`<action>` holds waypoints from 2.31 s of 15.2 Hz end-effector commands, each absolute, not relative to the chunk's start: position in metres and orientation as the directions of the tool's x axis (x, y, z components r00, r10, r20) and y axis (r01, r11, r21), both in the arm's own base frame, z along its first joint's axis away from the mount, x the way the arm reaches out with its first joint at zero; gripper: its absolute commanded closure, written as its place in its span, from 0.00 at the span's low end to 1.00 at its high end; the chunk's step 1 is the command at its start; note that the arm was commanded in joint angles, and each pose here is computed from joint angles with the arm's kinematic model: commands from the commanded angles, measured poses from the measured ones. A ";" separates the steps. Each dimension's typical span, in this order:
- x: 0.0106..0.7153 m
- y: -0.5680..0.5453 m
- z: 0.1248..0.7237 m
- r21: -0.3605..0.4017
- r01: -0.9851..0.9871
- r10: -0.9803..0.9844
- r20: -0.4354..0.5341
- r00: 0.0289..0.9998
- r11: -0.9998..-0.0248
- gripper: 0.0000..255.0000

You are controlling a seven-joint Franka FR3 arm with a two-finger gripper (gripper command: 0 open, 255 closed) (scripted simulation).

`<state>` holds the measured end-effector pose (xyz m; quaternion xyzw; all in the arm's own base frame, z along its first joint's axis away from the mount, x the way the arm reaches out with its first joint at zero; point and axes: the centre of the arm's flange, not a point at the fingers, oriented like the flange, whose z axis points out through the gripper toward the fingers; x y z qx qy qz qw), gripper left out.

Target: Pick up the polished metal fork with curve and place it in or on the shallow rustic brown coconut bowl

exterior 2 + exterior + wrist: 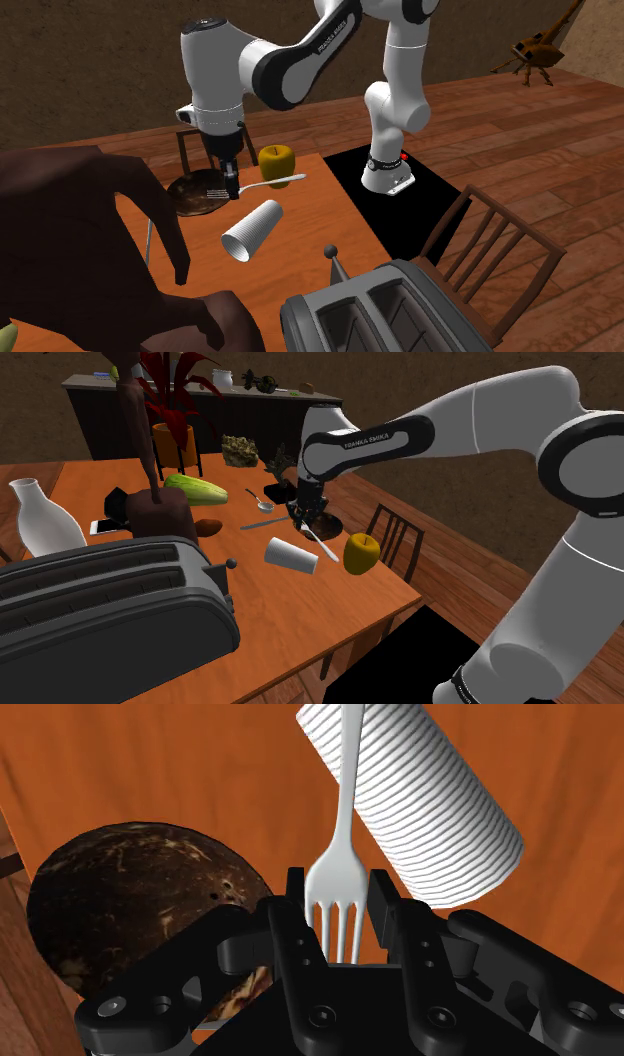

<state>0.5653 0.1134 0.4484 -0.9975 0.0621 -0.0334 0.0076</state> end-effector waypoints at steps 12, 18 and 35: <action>0.652 -0.020 0.447 -0.019 -0.122 -0.123 0.066 0.990 -0.992 1.00; 0.652 -0.020 0.416 -0.019 -0.122 -0.123 0.066 0.990 -0.992 1.00; 0.652 -0.020 0.379 -0.019 -0.122 -0.123 0.066 0.990 -0.992 0.00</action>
